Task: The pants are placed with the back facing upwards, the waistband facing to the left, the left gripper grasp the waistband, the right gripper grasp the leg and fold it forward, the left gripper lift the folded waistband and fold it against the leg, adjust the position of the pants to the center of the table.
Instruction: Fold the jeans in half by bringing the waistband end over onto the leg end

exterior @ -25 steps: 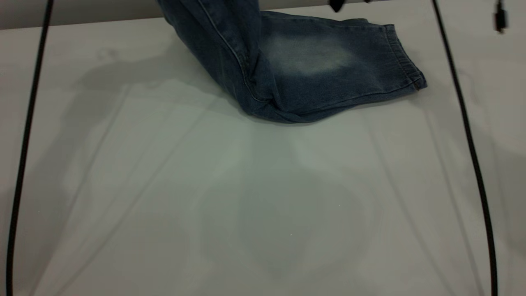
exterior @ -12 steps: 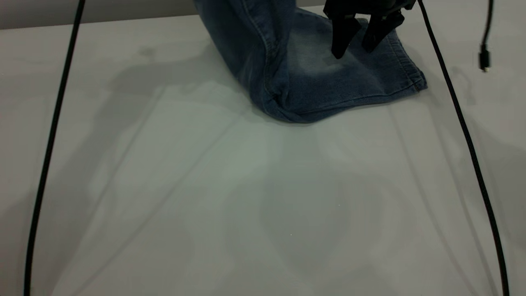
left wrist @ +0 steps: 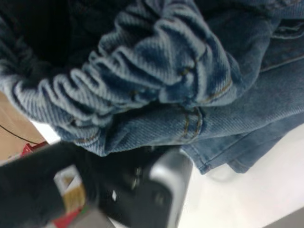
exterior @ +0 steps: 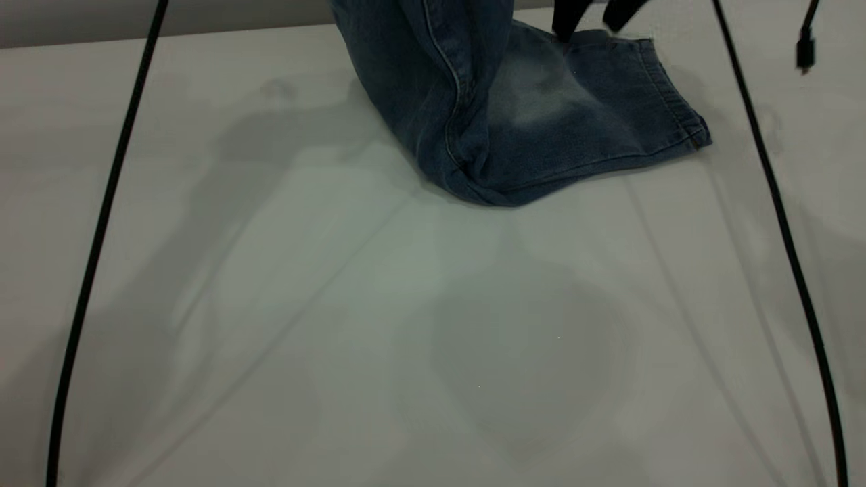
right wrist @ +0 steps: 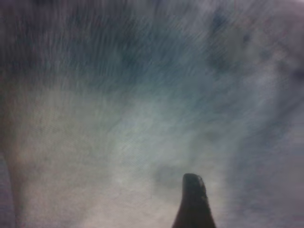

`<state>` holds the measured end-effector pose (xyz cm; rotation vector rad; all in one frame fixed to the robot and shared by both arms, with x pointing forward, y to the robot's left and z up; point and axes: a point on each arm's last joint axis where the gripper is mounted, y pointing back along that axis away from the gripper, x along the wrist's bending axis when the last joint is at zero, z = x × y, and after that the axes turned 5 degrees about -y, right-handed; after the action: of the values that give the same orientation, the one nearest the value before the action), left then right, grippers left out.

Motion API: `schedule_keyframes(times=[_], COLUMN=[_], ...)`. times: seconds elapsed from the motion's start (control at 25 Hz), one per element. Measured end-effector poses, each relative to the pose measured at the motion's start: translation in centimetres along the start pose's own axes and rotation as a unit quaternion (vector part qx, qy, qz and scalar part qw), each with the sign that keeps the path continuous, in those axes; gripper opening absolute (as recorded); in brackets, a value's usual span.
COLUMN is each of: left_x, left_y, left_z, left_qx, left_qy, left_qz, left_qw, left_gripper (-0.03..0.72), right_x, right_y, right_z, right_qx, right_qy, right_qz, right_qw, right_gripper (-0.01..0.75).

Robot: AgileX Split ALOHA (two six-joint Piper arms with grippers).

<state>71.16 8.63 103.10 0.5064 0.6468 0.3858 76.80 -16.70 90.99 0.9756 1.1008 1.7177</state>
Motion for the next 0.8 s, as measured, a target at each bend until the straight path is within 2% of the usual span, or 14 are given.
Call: schedule_keyframes(times=[0.16, 0.28, 0.52, 0.8], left_x=[0.0, 0.2, 0.6, 1.4], left_y=[-0.4, -1.0, -4.7, -10.4], left_z=[0.3, 0.3, -0.7, -3.2], left_qx=[-0.012, -0.017, -0.021, -0.016], left_qy=[-0.007, -0.017, -0.011, -0.019], left_qz=[0.02, 0.042, 0.047, 0.059], left_qw=[1.0, 0.999, 0.999, 0.998], left_gripper=[0.08, 0.08, 0.08, 0.08], right_x=[-2.2, -4.4, -8.7, -10.5], right_y=[2.9, 5.4, 10.1, 11.6], right_z=[1.0, 1.8, 2.3, 1.9], right_qx=[-0.031, -0.073, -0.143, -0.155], right_qy=[-0.014, -0.037, -0.091, -0.107], right_qz=[-0.024, -0.036, -0.056, -0.064], right_qw=[0.999, 0.996, 0.984, 0.98], right_gripper=[0.445, 0.444, 0.444, 0.444])
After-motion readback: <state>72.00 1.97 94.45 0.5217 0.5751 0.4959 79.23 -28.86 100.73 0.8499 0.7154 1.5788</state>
